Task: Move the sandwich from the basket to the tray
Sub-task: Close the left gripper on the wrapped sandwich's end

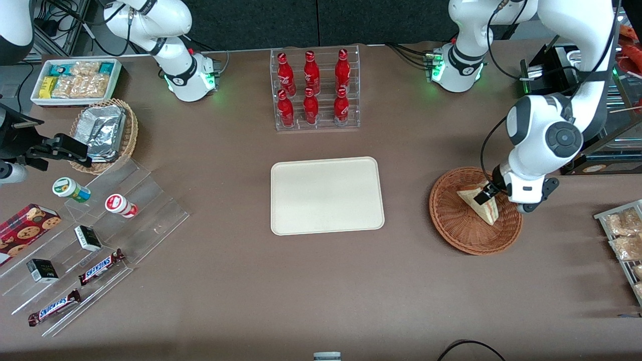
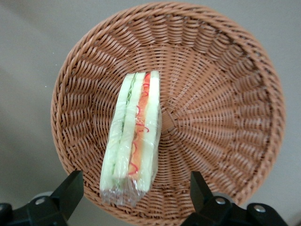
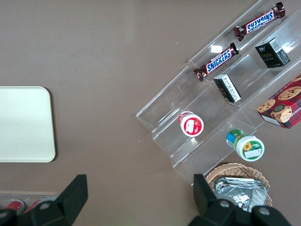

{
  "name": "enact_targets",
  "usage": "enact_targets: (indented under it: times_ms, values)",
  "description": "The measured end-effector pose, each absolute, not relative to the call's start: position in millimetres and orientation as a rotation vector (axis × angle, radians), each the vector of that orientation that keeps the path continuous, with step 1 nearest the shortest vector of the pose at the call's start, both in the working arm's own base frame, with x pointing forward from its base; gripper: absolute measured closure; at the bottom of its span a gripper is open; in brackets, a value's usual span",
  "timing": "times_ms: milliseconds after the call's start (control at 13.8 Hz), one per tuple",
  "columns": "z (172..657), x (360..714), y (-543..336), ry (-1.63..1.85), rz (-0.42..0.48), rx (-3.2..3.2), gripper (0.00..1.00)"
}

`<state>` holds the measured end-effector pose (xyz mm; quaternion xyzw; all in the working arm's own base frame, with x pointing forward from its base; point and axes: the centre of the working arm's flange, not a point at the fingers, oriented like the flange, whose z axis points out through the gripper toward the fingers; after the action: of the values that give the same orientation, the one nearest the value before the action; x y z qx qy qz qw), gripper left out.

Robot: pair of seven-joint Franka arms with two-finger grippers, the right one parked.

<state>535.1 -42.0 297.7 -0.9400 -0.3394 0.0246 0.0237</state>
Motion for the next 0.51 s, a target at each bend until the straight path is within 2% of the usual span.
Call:
enact_targets:
  times_ms: [290, 508]
  values:
    - [277, 537, -42, -1.049, 0.079, -2.910, 0.00]
    - [260, 536, -42, -1.041, 0.115, -2.900, 0.00]
